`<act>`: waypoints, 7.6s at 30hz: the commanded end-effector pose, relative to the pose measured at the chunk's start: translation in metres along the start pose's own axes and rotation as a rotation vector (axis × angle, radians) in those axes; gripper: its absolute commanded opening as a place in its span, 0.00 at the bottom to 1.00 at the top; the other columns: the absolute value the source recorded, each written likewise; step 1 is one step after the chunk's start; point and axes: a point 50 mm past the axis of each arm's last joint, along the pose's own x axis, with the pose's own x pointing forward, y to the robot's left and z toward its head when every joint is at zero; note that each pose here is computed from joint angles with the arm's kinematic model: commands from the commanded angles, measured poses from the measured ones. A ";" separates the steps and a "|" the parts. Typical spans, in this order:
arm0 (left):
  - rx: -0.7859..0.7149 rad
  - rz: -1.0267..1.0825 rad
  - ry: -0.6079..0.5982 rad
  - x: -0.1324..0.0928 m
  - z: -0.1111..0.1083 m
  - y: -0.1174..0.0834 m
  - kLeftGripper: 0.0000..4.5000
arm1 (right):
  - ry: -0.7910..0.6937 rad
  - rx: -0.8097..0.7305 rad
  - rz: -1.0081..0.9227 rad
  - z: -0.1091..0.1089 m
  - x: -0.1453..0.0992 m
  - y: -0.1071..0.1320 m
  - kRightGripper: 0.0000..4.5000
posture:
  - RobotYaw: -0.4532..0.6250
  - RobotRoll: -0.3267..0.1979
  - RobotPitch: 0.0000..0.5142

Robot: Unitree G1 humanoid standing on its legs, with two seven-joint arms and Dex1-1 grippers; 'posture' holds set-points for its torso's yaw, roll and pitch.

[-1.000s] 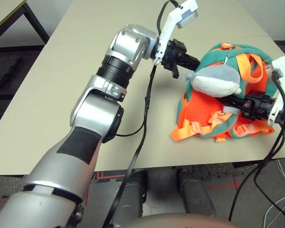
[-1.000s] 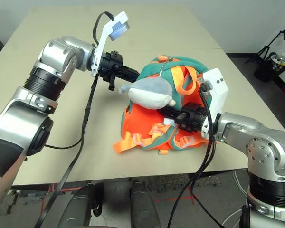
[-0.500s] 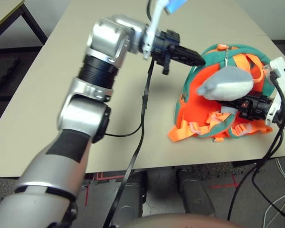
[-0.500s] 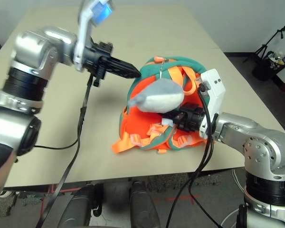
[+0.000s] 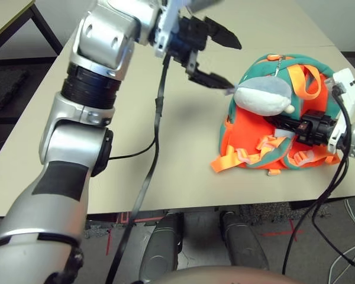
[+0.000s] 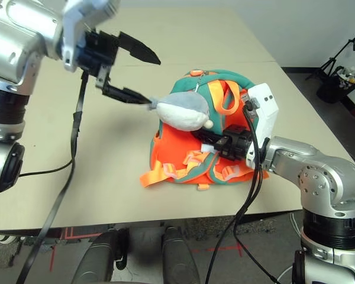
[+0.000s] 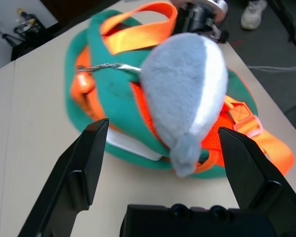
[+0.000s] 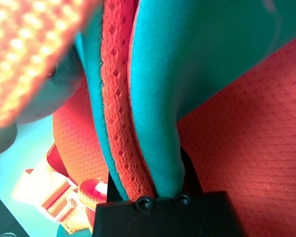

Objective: Put the pencil case into the backpack and zip it.

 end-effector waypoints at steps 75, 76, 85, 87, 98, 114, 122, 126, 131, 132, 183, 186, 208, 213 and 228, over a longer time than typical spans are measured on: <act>-1.367 -0.002 -0.730 -0.070 -0.025 -0.044 0.03 | -0.063 0.025 -0.230 -0.014 0.018 -0.031 0.03 | 0.47 0.62 0.37; -1.393 -0.060 -0.673 -0.065 -0.029 -0.055 0.03 | -0.064 0.024 -0.234 -0.014 0.018 -0.032 0.03 | 0.47 0.62 0.37; -1.600 -0.224 -0.423 -0.048 -0.065 -0.129 0.03 | -0.069 0.026 -0.241 -0.014 0.020 -0.033 0.03 | 0.47 0.62 0.37; -1.621 -0.195 -0.458 -0.049 -0.070 -0.127 0.03 | -0.069 0.026 -0.239 -0.014 0.021 -0.033 0.03 | 0.47 0.62 0.37; -1.625 0.023 -0.852 -0.077 -0.066 -0.047 0.03 | -0.083 0.020 -0.253 -0.012 0.022 -0.036 0.03 | 0.47 0.62 0.37; -1.603 -0.057 -0.926 -0.067 -0.042 -0.021 0.03 | -0.132 0.022 -0.281 -0.006 0.029 -0.038 0.03 | 0.47 0.62 0.36; -1.598 0.015 -0.964 -0.073 -0.031 -0.007 0.03 | -0.151 0.021 -0.290 -0.003 0.036 -0.038 0.03 | 0.47 0.62 0.35; -1.586 0.053 -0.987 -0.071 -0.030 -0.006 0.03 | -0.169 0.017 -0.324 -0.002 0.039 -0.042 0.03 | 0.47 0.62 0.34; -1.575 0.113 -0.993 -0.072 -0.029 -0.007 0.03 | -0.210 0.019 -0.353 0.004 0.047 -0.046 0.03 | 0.47 0.62 0.34; -1.576 0.124 -0.990 -0.072 -0.029 -0.006 0.03 | -0.220 0.020 -0.359 0.005 0.048 -0.046 0.03 | 0.47 0.62 0.34; -1.782 -0.011 -1.019 0.025 -0.098 -0.143 0.03 | -0.162 -0.024 -0.435 -0.017 0.059 -0.049 0.03 | 0.48 0.62 0.41; -1.700 -0.276 -0.884 0.013 -0.088 -0.170 0.03 | -0.161 -0.025 -0.435 -0.017 0.059 -0.048 0.03 | 0.48 0.62 0.41; -2.156 0.200 -0.410 0.034 -0.154 -0.211 0.03 | -0.167 -0.033 -0.420 -0.013 0.064 -0.049 0.03 | 0.48 0.62 0.41; -2.016 0.047 -0.552 0.034 -0.132 -0.185 0.03 | -0.170 -0.035 -0.422 -0.012 0.064 -0.048 0.03 | 0.48 0.62 0.40; -1.504 -0.178 -0.855 -0.014 -0.056 -0.084 0.03 | -0.163 -0.073 -0.276 -0.005 0.054 -0.033 0.37 | 0.50 0.62 0.41</act>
